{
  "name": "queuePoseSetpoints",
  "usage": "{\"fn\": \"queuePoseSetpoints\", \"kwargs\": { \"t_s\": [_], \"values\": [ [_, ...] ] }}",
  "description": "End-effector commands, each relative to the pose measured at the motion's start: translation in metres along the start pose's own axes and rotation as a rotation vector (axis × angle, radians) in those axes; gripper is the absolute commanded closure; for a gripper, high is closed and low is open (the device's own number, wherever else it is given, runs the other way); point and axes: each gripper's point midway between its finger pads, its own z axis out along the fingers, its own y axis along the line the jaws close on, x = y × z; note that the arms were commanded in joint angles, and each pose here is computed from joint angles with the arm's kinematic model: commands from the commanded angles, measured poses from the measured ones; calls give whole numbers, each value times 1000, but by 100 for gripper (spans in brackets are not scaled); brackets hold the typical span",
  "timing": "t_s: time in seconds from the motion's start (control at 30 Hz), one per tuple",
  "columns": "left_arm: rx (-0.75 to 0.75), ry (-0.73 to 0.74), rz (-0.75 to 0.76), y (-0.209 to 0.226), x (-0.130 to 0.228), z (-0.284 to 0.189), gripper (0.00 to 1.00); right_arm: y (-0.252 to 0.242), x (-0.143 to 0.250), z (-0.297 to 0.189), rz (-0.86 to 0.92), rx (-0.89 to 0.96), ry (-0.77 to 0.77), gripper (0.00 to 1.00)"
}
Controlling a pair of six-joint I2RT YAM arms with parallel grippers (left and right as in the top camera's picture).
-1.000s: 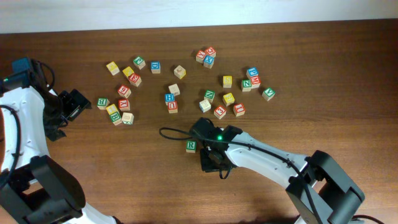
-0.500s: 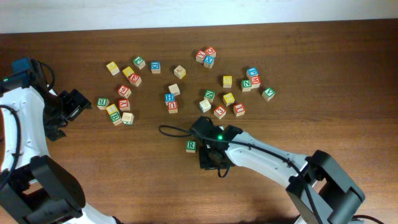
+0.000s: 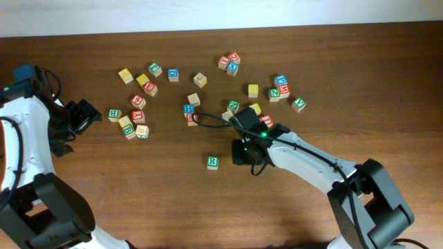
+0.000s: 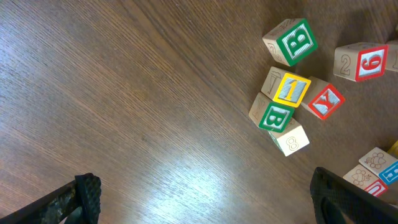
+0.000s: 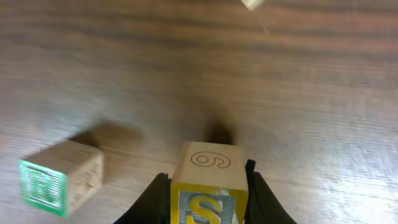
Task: Spell out RSS
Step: 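Lower the yellow S block onto the table right of the R block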
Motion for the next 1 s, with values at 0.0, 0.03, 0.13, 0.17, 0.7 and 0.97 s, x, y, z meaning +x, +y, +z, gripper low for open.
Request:
{"fn": "queuePoseSetpoints", "kwargs": {
  "t_s": [0.0, 0.03, 0.13, 0.17, 0.7, 0.97],
  "values": [
    [17, -28, -16, -2, -3, -10, 1, 12, -8, -2, -36, -44, -16, 78],
    [17, -28, -16, -2, -3, -10, 1, 14, -7, -2, -40, -48, -14, 78],
    [17, -28, -16, -2, -3, -10, 1, 18, -2, -1, -53, -46, -4, 78],
    [17, -28, -16, -2, -3, -10, 1, 20, 1, -1, -60, -48, 1, 78],
    [17, -28, -16, -2, -3, -10, 1, 23, 16, 21, -103, 6, 29, 78],
    [17, -28, -16, -2, -3, -10, 1, 27, 19, 23, -80, -13, 48, 79]
  ]
}}
